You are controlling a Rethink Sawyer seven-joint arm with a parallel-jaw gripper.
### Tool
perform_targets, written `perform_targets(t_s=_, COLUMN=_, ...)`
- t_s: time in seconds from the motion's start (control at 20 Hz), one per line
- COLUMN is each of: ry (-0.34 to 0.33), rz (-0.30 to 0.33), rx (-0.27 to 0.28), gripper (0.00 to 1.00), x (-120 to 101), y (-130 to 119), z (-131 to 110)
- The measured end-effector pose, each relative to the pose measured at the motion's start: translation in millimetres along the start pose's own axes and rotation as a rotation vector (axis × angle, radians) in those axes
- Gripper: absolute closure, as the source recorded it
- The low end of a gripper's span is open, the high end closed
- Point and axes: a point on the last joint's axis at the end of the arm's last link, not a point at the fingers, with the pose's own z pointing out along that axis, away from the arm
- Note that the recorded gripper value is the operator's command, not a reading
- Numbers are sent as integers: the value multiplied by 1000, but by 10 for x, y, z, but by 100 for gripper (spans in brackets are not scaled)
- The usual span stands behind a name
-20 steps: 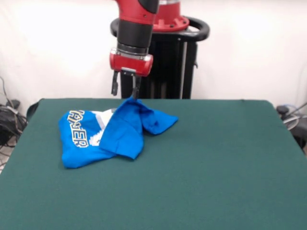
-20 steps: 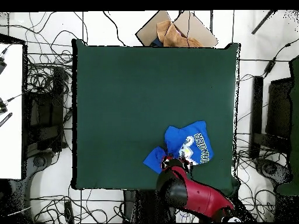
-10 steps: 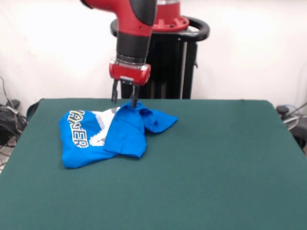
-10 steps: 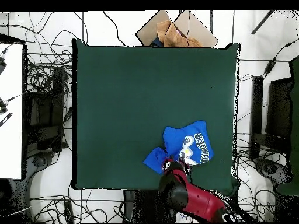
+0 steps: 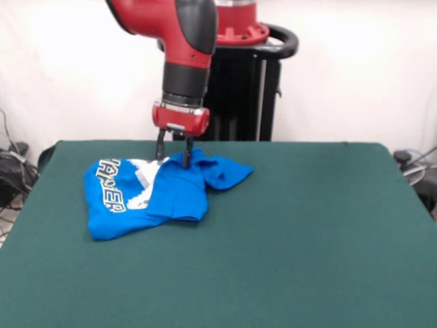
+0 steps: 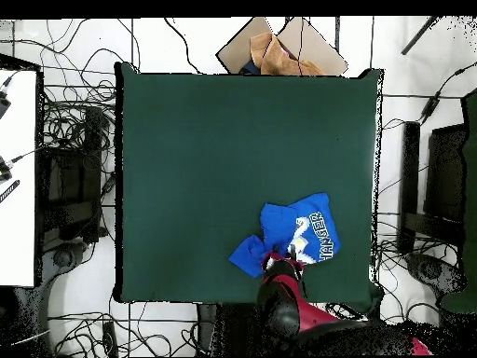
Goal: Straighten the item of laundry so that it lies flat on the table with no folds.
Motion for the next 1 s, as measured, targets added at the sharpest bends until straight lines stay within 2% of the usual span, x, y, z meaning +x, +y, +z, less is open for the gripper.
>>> perform_targets(t_s=0.15, ry=-1, rz=12, rx=-21, gripper=0, x=-5, y=56, z=-42)
perform_targets(t_s=0.2, ry=-7, rz=15, rx=-45, gripper=100, x=-46, y=141, z=-121)
perform_targets(t_s=0.45, ry=6, rz=22, rx=-70, gripper=100, x=-95, y=247, z=-217)
perform_targets(t_s=0.7, ry=79, rz=64, rx=-95, gripper=100, x=-199, y=456, z=-404)
perform_targets(t_s=1.0, ry=87, rz=62, rx=-110, gripper=100, x=-271, y=656, z=-504)
